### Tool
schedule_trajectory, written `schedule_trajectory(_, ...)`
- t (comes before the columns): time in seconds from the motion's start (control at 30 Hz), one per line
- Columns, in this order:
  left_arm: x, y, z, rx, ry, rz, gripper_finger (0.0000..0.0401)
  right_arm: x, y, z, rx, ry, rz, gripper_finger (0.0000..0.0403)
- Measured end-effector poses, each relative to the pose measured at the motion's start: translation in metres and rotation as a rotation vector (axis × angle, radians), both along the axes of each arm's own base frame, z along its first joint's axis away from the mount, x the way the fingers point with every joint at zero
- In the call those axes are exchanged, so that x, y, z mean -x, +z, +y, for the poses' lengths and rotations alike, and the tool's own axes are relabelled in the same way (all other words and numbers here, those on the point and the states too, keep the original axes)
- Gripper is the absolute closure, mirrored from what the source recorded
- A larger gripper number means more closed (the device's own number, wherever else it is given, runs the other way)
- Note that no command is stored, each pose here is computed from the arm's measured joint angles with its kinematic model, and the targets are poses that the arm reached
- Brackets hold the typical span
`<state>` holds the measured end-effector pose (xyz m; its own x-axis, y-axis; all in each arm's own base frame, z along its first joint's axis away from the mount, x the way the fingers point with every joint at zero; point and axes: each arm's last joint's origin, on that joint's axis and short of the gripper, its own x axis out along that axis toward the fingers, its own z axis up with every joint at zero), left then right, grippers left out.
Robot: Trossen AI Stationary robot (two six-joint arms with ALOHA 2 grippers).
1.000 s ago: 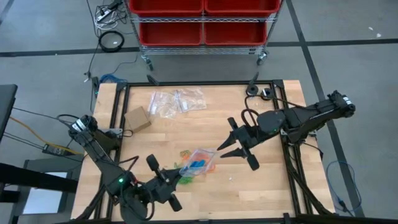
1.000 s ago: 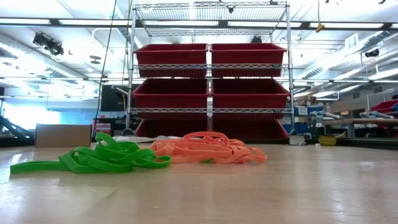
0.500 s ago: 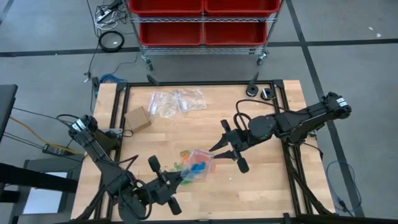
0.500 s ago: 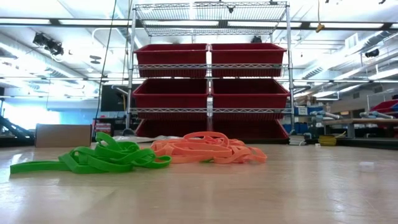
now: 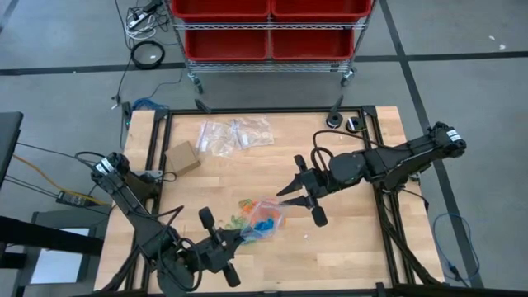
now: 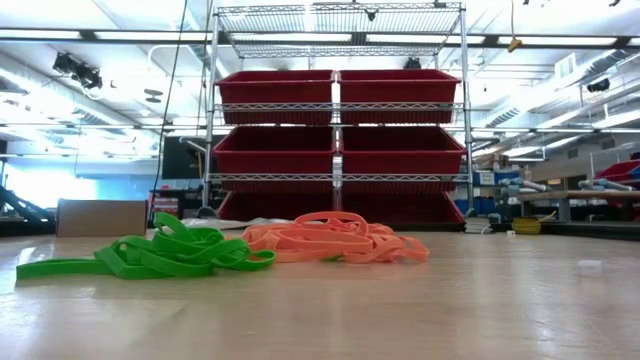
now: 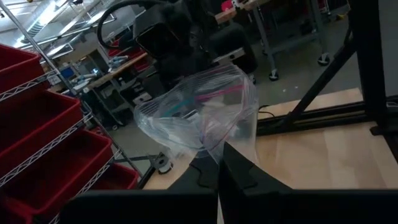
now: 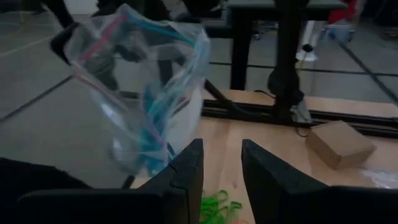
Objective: Sort rubber bands
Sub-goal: Close the transparent zip bag
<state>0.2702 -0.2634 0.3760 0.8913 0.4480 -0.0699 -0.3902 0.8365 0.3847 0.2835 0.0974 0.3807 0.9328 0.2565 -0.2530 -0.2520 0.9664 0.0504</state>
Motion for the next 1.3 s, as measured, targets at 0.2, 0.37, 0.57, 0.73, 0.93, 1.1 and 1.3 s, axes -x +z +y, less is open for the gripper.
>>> schedule_trajectory(0.2, 0.0, 0.0, 0.0, -0.005, 0.001, 0.003, 0.0401, 0.007, -0.005, 0.006, 0.001, 0.049, 0.078, 0.0294)
schedule_trajectory(0.37, 0.0, -0.001, 0.0, -0.008, 0.002, 0.004, 0.0401, 0.017, -0.005, 0.011, 0.012, 0.041, 0.112, 0.0256)
schedule_trajectory(0.57, 0.0, 0.0, -0.001, -0.003, -0.008, 0.004, 0.0401, 0.023, 0.006, 0.012, -0.015, 0.039, 0.038, 0.0199)
schedule_trajectory(0.73, 0.0, 0.0, -0.001, 0.005, -0.01, 0.0, 0.0401, 0.019, 0.01, 0.011, -0.029, 0.033, -0.009, 0.0175)
schedule_trajectory(0.93, 0.0, 0.0, -0.001, 0.01, -0.019, 0.001, 0.0401, 0.018, 0.012, 0.011, -0.038, 0.048, -0.036, 0.0192)
schedule_trajectory(1.1, -0.001, 0.0, 0.0, 0.011, -0.025, 0.003, 0.0401, 0.015, 0.011, 0.014, -0.049, 0.09, -0.039, 0.0218)
schedule_trajectory(1.3, -0.004, 0.001, 0.001, 0.02, -0.037, -0.004, 0.0401, 0.008, 0.004, 0.016, -0.041, 0.094, -0.009, 0.0231)
